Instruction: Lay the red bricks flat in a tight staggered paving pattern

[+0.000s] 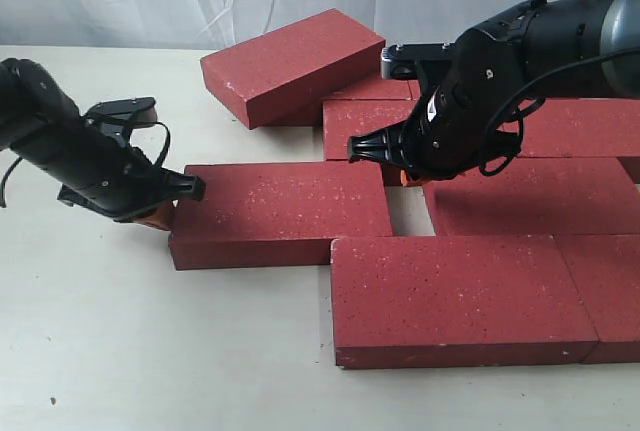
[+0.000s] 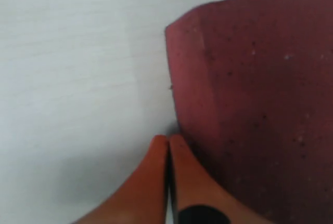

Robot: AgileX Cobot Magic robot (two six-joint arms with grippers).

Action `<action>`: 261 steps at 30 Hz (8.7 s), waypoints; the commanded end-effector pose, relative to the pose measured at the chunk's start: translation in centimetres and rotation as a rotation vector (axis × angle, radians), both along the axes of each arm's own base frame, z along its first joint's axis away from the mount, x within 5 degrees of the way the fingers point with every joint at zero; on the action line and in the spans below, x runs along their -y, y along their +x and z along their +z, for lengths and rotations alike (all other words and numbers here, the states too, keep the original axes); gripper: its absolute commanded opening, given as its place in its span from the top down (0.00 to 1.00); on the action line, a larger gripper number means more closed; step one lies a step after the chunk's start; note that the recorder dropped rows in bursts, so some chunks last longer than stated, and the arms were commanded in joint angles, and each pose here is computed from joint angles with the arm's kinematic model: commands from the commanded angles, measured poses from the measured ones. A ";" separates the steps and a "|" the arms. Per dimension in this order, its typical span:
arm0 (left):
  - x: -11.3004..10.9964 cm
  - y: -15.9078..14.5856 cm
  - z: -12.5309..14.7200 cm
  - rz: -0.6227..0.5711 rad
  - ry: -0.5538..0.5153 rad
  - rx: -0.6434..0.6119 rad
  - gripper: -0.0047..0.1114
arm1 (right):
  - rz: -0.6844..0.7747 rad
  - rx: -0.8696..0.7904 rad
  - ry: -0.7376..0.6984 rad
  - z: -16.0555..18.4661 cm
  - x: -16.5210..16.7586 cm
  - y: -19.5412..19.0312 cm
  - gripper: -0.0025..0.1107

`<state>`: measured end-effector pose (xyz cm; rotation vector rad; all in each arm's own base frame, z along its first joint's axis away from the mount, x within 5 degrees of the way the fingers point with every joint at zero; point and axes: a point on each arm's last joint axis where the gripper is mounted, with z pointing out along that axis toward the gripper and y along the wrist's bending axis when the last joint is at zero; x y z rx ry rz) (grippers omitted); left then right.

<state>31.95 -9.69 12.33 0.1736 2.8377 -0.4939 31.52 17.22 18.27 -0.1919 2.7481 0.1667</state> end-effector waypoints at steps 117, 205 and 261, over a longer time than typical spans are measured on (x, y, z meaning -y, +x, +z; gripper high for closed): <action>-1.4 10.3 4.9 0.154 -0.185 0.268 0.96 | -0.019 0.333 0.314 0.3 4.9 23.8 0.98; -12.5 7.9 1.0 0.430 0.074 0.227 0.96 | 0.479 -0.190 0.226 -2.3 -17.2 10.5 0.98; -9.6 9.9 -1.6 0.208 -0.140 0.161 0.96 | 0.127 -0.033 0.074 2.8 -10.4 14.4 0.98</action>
